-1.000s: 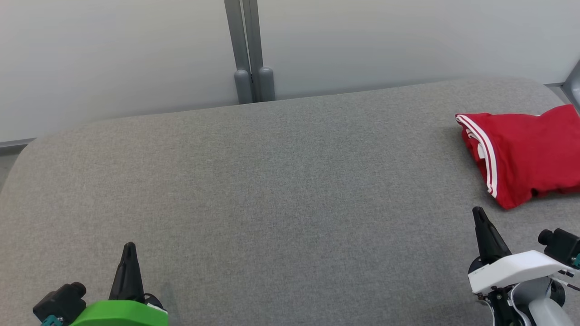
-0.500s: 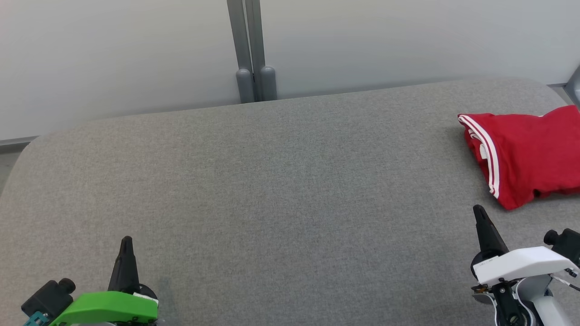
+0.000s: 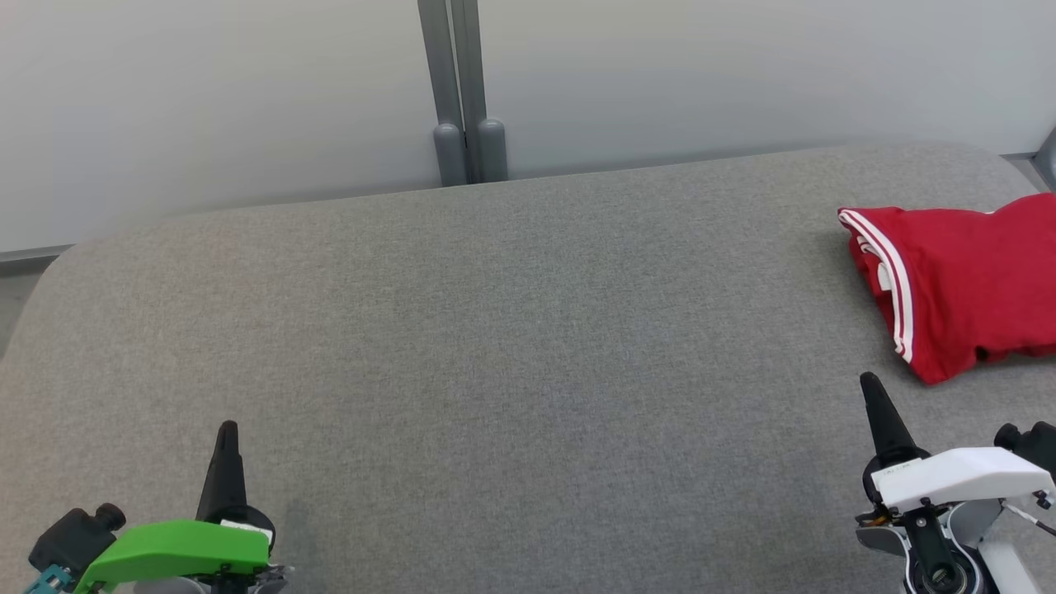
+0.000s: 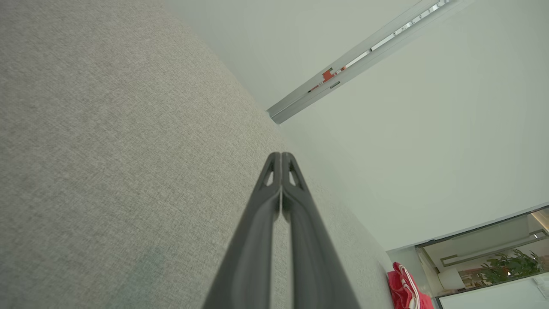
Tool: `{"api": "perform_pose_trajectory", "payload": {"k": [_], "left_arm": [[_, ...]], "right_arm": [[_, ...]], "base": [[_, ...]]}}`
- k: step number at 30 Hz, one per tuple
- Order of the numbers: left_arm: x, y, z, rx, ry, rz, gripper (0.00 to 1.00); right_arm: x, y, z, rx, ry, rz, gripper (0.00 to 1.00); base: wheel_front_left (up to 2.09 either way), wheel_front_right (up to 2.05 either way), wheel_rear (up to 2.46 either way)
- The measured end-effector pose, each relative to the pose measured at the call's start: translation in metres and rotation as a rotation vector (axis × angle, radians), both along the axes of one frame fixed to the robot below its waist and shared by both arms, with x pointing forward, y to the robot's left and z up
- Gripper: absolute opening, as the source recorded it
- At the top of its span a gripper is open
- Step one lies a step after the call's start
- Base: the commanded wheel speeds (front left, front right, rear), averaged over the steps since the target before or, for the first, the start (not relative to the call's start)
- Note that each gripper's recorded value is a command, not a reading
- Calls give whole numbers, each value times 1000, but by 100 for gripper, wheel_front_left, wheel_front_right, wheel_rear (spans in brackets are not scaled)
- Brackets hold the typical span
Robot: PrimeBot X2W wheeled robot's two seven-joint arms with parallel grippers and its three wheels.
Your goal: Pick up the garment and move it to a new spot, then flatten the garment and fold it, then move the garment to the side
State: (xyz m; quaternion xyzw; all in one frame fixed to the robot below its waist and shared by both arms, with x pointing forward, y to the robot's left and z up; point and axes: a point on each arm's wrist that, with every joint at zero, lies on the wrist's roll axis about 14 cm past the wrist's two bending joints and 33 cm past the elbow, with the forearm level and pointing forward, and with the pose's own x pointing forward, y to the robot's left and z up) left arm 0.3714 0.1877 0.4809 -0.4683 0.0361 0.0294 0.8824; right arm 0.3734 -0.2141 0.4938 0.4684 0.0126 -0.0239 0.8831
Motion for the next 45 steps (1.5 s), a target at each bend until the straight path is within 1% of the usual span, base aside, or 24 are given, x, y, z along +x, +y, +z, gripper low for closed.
{"api": "perform_pose_trajectory", "payload": {"k": [22,45], "left_arm": [[6,4,5,-230,-13,11,0],[11,7,13,-423,-41,13,0]], "right_arm": [[6,4,3,224,-8,-4,0],[9,9,5,420,-18,1,0]], "base": [[0,0,0],[0,0,0]]}}
